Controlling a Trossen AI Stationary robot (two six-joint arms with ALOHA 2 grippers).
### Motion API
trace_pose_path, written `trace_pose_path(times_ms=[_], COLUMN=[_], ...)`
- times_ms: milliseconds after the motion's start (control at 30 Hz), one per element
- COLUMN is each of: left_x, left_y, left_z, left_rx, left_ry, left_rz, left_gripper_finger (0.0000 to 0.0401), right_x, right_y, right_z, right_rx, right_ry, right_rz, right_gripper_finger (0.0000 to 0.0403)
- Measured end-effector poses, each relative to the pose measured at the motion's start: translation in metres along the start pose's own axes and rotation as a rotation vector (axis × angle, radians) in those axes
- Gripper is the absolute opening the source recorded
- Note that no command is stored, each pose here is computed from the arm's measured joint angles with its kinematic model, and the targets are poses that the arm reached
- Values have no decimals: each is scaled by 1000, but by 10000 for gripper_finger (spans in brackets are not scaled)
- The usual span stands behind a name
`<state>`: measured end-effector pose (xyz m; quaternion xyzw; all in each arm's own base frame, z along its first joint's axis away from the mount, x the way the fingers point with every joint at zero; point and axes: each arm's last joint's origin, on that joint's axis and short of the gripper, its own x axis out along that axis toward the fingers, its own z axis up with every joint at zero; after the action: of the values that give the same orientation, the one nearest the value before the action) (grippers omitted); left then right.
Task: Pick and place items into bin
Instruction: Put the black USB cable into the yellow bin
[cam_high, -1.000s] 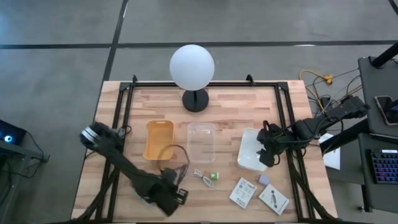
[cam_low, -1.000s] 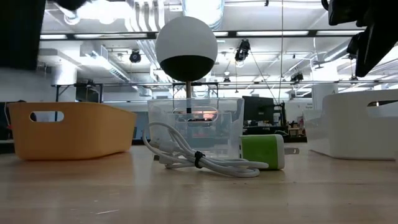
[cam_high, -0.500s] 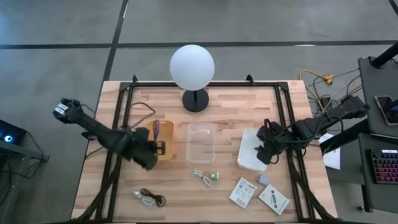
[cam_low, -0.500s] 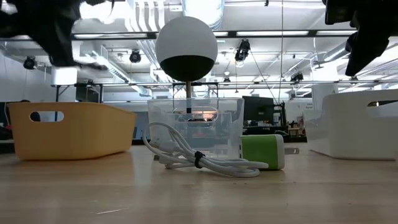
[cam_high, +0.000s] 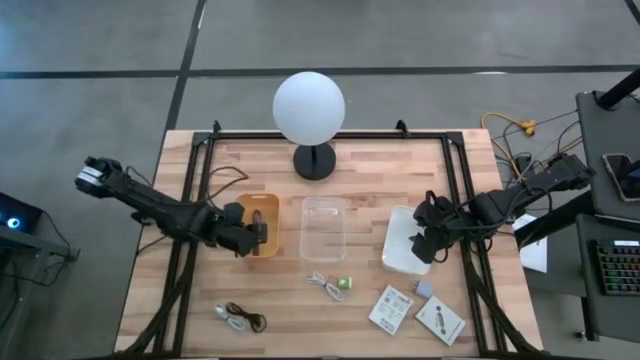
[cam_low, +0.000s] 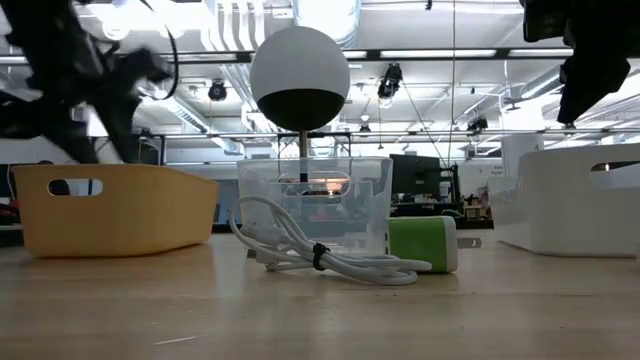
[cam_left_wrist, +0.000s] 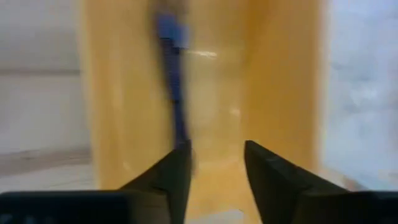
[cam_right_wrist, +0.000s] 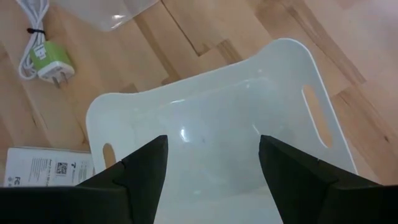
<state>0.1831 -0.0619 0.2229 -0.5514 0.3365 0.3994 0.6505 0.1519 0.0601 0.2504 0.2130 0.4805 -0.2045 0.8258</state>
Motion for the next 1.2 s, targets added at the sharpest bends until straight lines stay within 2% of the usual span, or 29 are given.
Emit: trace_pose_path(times_ms=[133, 200, 333, 433, 533, 633, 733, 867, 1033, 1200], left_x=[-43, -63, -68, -58, -47, -34, -26, -7, 8, 12], left_y=[-42, -60, -75, -76, -74, -68, -59, -33, -11, -3], left_z=[-17, -36, -98, -147, -181, -197, -201, -195, -185, -180], left_rx=[333, 552, 1015, 1216, 1308, 1371, 1407, 1446, 1466, 1472], left_ry=[103, 159, 336, 437, 476, 436, 393, 395, 449, 463], left_rz=[-303, -384, -370, -310, -209, -100, -21, 115, 84, 2], left_gripper_finger=[174, 173, 152, 140, 138, 138, 138, 137, 137, 137], right_x=[0, 0, 1, 1, 2, 3, 3, 3, 3, 3], right_y=[0, 0, 0, 0, -1, -1, 0, 0, 0, 0], right_z=[0, 0, 0, -1, -1, -2, -1, -1, -1, -2], right_rx=[-11, -33, -59, -62, -64, -65, -57, -38, -18, -2], right_ry=[1, 2, 2, 3, 4, 3, 1, 0, 1, 4], right_rz=[1, 2, 1, 0, -3, -1, 1, 2, 4, 5], right_gripper_finger=[237, 237, 237, 237, 237, 237, 237, 237, 237, 237])
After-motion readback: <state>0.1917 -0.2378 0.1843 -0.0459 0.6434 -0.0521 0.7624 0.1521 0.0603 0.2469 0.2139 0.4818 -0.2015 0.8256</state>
